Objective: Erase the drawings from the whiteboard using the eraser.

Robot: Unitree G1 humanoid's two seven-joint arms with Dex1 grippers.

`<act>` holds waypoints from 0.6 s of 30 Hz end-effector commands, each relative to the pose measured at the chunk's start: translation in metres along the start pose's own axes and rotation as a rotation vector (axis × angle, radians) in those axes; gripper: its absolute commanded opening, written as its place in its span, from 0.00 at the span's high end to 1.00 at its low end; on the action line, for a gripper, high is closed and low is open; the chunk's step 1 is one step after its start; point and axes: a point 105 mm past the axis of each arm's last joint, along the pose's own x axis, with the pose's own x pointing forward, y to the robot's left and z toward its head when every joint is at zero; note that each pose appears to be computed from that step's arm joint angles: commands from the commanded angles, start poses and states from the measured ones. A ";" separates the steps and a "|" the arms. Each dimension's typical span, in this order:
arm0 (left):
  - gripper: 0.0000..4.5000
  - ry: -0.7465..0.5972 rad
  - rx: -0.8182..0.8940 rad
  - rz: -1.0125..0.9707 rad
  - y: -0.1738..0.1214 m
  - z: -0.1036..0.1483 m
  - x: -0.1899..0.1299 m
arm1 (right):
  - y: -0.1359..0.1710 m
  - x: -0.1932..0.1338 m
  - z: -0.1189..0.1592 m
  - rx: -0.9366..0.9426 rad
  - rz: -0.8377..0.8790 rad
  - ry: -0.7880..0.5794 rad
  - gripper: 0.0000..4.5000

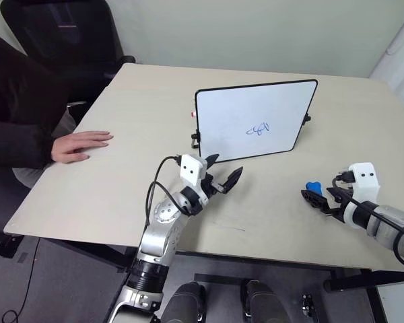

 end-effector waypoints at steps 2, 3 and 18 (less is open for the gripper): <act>0.00 -0.053 0.026 -0.004 -0.004 0.015 0.000 | -0.006 0.002 -0.002 -0.028 -0.029 0.022 0.00; 0.00 -0.053 0.028 -0.002 -0.003 0.015 0.000 | -0.007 0.003 -0.001 -0.033 -0.037 0.020 0.00; 0.00 -0.059 0.015 -0.014 -0.007 0.016 0.001 | -0.011 0.002 -0.020 -0.040 -0.063 0.122 0.35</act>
